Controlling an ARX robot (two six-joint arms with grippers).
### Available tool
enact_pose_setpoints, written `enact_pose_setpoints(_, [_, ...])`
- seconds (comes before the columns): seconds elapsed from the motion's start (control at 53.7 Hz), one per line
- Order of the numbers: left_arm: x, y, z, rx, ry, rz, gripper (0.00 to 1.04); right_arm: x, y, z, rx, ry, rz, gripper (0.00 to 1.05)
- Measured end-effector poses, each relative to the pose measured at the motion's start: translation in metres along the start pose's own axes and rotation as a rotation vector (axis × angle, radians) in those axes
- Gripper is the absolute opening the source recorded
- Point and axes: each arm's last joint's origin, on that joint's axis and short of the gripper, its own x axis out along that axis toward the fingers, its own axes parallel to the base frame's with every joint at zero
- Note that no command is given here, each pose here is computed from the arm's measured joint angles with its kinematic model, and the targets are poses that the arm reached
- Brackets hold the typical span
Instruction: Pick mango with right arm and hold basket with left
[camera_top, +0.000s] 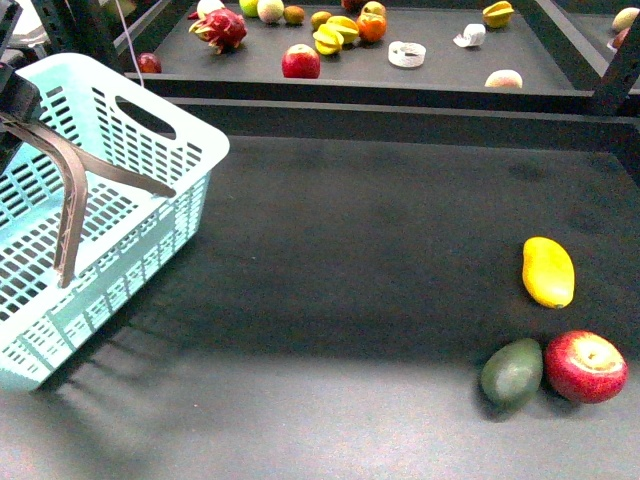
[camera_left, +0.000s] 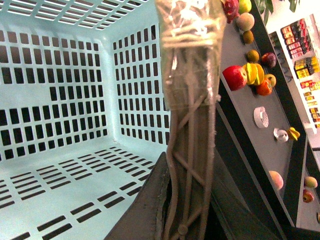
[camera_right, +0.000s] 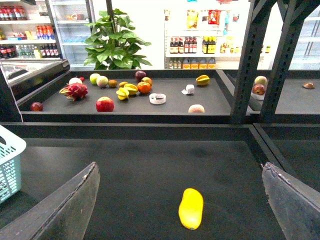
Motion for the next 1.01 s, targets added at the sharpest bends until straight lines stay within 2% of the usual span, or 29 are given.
enact_pose_setpoints(0.168, [-0.052, -0.014, -0.014, 0.033, 0.058, -0.110, 0.12, 0.000, 0.000, 0.000, 0.000, 0.000, 0.000, 0.97])
enact_pose_setpoints(0.242, [-0.081, -0.025, -0.019, 0.077, 0.090, -0.202, 0.12, 0.000, 0.000, 0.000, 0.000, 0.000, 0.000, 0.97])
enact_pose_setpoints(0.447, [-0.151, -0.051, -0.038, 0.348, 0.165, -0.510, 0.12, 0.000, 0.000, 0.000, 0.000, 0.000, 0.000, 0.97])
enact_pose_setpoints(0.596, [-0.157, -0.050, -0.051, 0.534, 0.230, -0.661, 0.12, 0.000, 0.000, 0.000, 0.000, 0.000, 0.000, 0.97])
enact_pose_setpoints(0.708, [-0.159, -0.045, -0.064, 0.644, 0.266, -0.705, 0.12, 0.000, 0.000, 0.000, 0.000, 0.000, 0.000, 0.97])
enact_pose_setpoints(1.006, [-0.166, -0.041, -0.073, 0.762, 0.283, -0.778, 0.12, 0.000, 0.000, 0.000, 0.000, 0.000, 0.000, 0.97])
